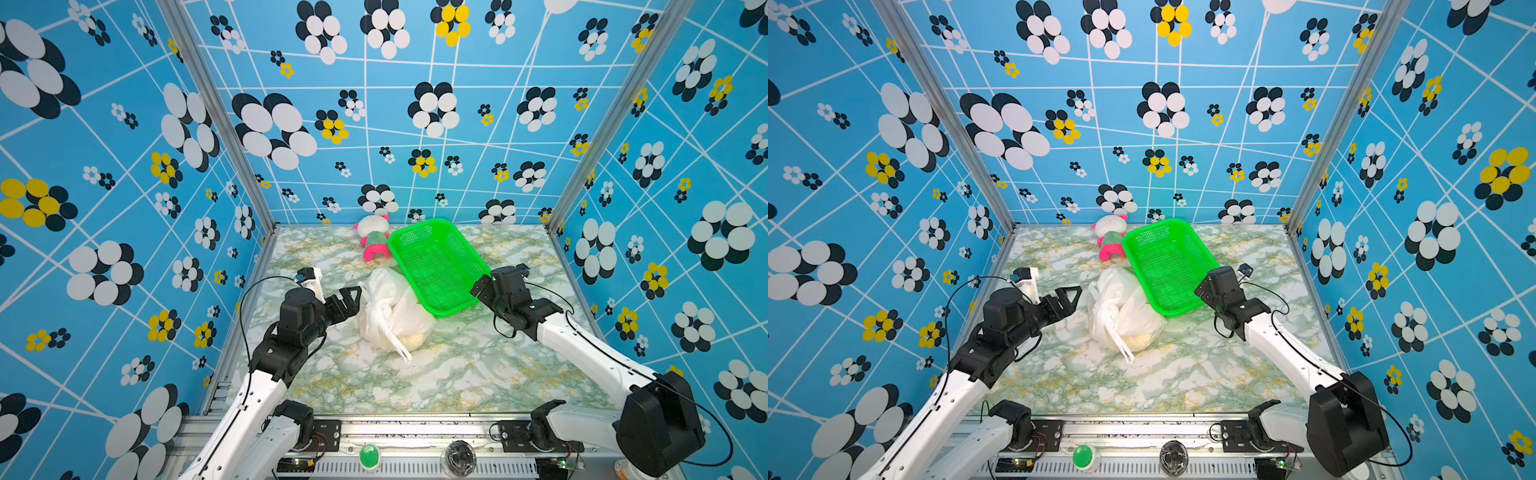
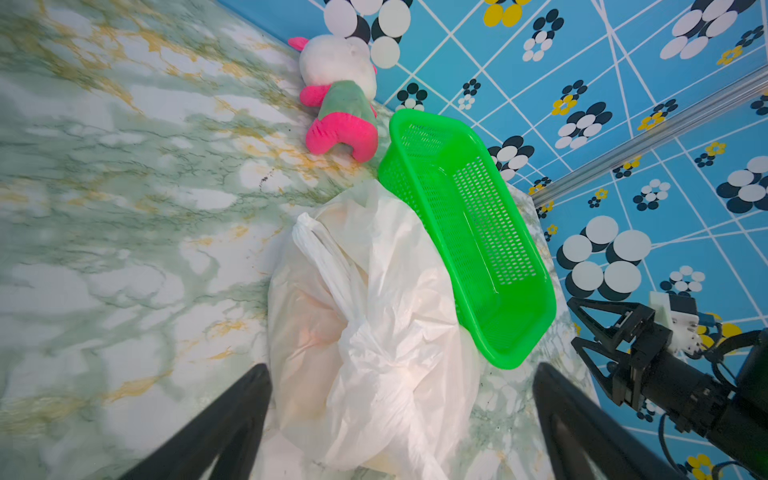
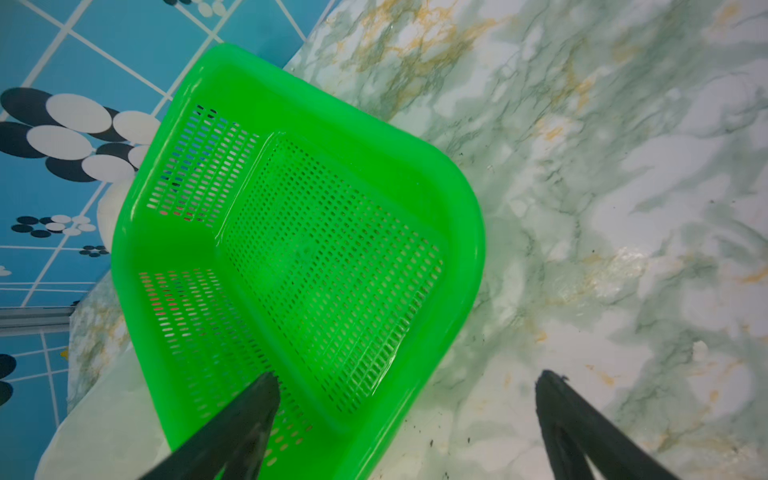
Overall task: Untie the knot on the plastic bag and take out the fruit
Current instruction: 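Reach both grippers toward the knotted top of the white plastic bag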
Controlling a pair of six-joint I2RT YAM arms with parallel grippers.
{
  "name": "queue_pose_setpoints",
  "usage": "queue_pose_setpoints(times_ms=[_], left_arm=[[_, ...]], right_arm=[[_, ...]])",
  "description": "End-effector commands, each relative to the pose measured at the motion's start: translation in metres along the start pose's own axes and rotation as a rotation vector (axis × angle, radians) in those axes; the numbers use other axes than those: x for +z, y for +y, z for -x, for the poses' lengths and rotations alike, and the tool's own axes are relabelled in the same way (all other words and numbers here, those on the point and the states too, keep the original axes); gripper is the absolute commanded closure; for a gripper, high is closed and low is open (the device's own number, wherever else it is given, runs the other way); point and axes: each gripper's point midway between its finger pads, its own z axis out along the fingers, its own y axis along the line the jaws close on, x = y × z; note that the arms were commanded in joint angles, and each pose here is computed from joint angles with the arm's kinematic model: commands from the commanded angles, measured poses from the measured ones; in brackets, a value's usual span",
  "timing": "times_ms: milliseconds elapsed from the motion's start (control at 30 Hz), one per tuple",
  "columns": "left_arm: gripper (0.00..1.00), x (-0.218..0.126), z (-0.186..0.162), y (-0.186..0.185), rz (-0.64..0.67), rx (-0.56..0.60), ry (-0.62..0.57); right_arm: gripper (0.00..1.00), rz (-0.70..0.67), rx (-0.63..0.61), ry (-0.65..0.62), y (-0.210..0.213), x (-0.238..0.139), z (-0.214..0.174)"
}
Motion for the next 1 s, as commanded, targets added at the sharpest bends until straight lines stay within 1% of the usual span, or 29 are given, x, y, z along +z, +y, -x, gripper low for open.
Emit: queue_pose_setpoints(times_ms=[0, 67, 100, 200, 267, 333, 367, 467, 567, 633, 733, 833, 867, 967], left_arm=[[0.01, -0.025, 0.021, -0.002, 0.013, 0.091, -0.135], [0.01, -0.021, 0.016, -0.003, -0.042, 0.086, -0.160], [0.00, -0.017, 0.013, -0.002, -0.051, 0.076, -0.157], [0.03, -0.006, 0.006, 0.005, -0.030, 0.026, -0.123], [0.06, 0.001, 0.002, 0.008, -0.015, 0.006, -0.094], [0.08, 0.004, 0.000, 0.010, -0.006, 0.000, -0.078], [0.08, 0.005, 0.000, 0.010, -0.006, -0.001, -0.079], [0.08, 0.006, -0.003, 0.011, -0.016, 0.001, -0.089], [0.08, 0.010, -0.006, 0.017, -0.012, -0.009, -0.102], [0.07, 0.013, -0.007, 0.022, 0.007, -0.019, -0.099], [0.07, 0.016, -0.008, 0.023, 0.020, -0.025, -0.086], [0.06, 0.017, -0.008, 0.024, 0.026, -0.025, -0.081], [0.06, 0.017, -0.009, 0.025, 0.028, -0.028, -0.082], [0.05, 0.019, -0.011, 0.023, 0.013, -0.037, -0.076]], right_arm=[[0.07, 0.082, -0.008, -0.070, 0.035, -0.021, -0.004], [0.10, 0.273, -0.100, -0.082, 0.085, -0.038, -0.018], [0.11, 0.340, -0.162, -0.087, 0.104, -0.047, -0.025], [0.18, 0.473, -0.406, -0.105, 0.157, -0.077, -0.049], [0.19, 0.575, -0.563, -0.065, 0.185, -0.086, -0.076], [0.19, 0.638, -0.679, -0.010, 0.197, -0.087, -0.100], [0.19, 0.662, -0.748, 0.020, 0.201, -0.086, -0.115], [0.18, 0.706, -0.866, 0.055, 0.198, -0.083, -0.143], [0.17, 0.742, -0.942, 0.071, 0.184, -0.077, -0.168], [0.16, 0.739, -0.986, 0.076, 0.174, -0.072, -0.178], [0.16, 0.719, -1.032, 0.079, 0.167, -0.067, -0.181], [0.16, 0.760, -1.062, 0.107, 0.168, -0.071, -0.190], [0.14, 0.760, -1.071, 0.113, 0.167, -0.069, -0.193], [0.13, 0.696, -1.089, 0.116, 0.165, -0.056, -0.194]])
